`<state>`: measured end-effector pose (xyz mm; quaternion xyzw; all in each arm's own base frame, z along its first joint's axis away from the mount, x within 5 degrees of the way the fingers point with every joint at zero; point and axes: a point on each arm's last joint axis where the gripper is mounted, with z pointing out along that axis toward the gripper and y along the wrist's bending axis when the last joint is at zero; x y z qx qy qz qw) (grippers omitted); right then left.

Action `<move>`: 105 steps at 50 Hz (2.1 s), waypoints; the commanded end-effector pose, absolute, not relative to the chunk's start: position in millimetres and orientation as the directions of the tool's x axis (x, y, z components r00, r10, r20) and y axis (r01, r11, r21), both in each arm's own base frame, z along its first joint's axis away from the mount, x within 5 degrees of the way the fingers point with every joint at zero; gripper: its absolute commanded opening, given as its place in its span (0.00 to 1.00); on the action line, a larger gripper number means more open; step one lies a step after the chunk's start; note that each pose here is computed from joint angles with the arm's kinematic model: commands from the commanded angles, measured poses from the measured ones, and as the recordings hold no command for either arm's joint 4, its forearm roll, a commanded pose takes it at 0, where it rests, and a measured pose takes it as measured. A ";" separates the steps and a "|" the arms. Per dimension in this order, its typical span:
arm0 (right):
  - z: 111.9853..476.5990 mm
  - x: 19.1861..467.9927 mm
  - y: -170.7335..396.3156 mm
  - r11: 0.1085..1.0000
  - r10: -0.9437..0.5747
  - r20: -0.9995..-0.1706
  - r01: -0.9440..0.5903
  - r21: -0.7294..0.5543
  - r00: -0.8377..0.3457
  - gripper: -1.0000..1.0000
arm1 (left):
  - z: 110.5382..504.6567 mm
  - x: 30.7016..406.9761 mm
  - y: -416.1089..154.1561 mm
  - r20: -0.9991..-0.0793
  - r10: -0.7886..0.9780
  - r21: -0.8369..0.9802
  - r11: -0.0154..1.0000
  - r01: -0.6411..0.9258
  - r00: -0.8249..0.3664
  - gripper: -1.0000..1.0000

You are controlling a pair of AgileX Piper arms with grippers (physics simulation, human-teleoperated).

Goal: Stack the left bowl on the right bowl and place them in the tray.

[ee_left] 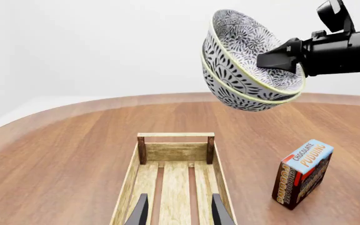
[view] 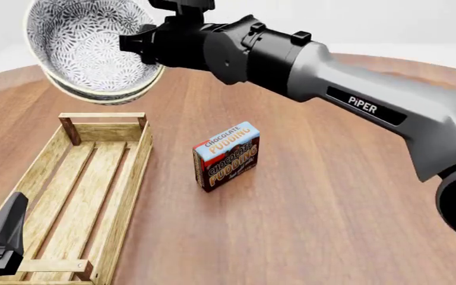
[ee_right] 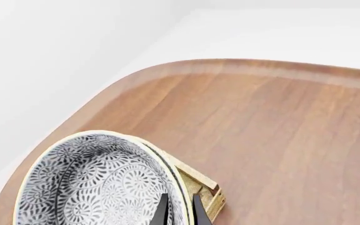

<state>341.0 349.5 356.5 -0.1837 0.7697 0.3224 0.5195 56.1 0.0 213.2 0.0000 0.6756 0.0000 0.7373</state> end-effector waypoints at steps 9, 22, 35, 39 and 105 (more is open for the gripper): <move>328.8 335.5 397.8 0.673 0.058 -0.893 -0.644 0.365 -0.445 0.00 | 213.2 56.1 0.0 -0.996 0.000 0.000 1.000 0.000 0.087 1.00; 315.0 332.3 418.4 0.656 0.039 -0.892 -0.662 0.363 -0.451 0.00 | 213.2 56.1 0.0 -0.996 0.000 0.000 1.000 0.000 0.087 1.00; 299.2 330.5 433.8 0.645 0.028 -0.885 -0.668 0.371 -0.464 0.00 | 213.2 56.1 0.0 -0.996 0.000 0.000 1.000 0.000 0.087 1.00; 292.9 330.0 438.3 0.643 0.022 -0.883 -0.669 0.372 -0.470 0.00 | 213.2 56.1 0.0 -0.996 0.000 0.000 1.000 0.000 0.087 1.00; 219.8 339.5 471.5 0.653 -0.052 -0.861 -0.670 0.354 -0.506 0.00 | 213.2 56.1 0.0 -0.996 0.000 0.000 1.000 0.000 0.087 1.00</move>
